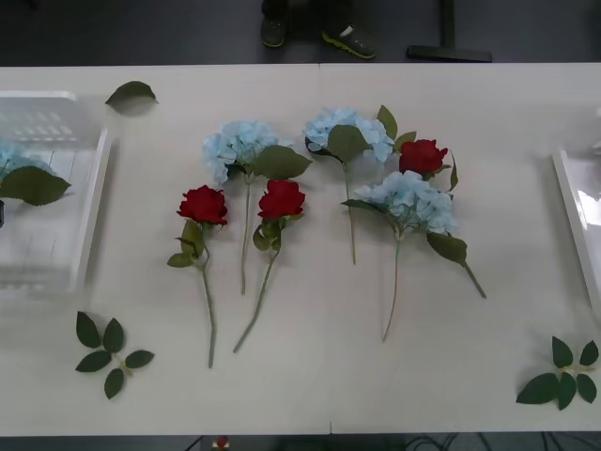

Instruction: Place the red flowers into the right box and the blue flowers into the left box. If a person shows an open palm, hand one flower to the person first, then continue sorting.

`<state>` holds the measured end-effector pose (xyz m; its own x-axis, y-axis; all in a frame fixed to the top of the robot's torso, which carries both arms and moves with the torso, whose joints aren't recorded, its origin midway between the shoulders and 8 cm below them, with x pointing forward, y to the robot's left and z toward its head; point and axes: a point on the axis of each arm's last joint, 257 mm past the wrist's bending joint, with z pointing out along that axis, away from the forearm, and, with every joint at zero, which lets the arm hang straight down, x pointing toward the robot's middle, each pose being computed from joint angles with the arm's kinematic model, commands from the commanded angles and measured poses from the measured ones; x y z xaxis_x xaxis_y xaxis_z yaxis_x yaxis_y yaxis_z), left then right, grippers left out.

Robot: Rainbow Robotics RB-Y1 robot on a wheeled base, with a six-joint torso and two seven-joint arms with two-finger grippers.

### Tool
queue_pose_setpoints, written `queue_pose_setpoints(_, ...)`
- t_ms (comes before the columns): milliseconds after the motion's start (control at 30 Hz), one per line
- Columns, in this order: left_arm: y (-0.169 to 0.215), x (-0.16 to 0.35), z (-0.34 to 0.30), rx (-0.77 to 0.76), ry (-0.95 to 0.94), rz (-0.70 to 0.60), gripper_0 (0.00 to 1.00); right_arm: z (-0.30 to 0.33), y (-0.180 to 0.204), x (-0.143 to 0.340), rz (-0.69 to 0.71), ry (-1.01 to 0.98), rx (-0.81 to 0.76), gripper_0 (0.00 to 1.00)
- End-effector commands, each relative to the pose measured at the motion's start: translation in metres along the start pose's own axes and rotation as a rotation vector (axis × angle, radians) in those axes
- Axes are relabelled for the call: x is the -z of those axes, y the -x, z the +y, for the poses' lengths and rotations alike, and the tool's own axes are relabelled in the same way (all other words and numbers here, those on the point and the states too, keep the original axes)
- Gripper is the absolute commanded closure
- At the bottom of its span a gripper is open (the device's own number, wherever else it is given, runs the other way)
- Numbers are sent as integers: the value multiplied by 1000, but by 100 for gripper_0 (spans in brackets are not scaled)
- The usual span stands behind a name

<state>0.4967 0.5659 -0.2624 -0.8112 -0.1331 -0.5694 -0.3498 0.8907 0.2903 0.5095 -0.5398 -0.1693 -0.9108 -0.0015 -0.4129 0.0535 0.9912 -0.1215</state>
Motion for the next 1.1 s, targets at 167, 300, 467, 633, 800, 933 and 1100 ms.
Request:
queue_pose_setpoints(167, 20, 17, 8, 79, -22, -3, 0, 73, 17, 70, -35, 148, 227, 15)
queue_pose_setpoints(300, 18, 36, -5, 83, -108, 68, 0, 115, 2, 66, -22, 171, 362, 15)
queue_pose_setpoints(467, 19, 74, -11, 78, -199, 146, 0, 159, -18, 43, -14, 184, 498, 15)
queue_pose_setpoints(633, 30, 126, -23, 13, -256, 142, 0, 188, -29, 14, 3, 163, 504, 15)
queue_pose_setpoints(800, 33, 160, -68, 13, -383, 126, 0, 208, -30, -8, 10, 156, 470, 15)
queue_pose_setpoints(933, 23, 172, -117, 40, -484, 152, 0, 216, -35, -26, 23, 148, 451, 16)
queue_pose_setpoints(1100, 10, 183, -171, 55, -521, 169, 0, 218, -39, -42, 33, 132, 442, 15)
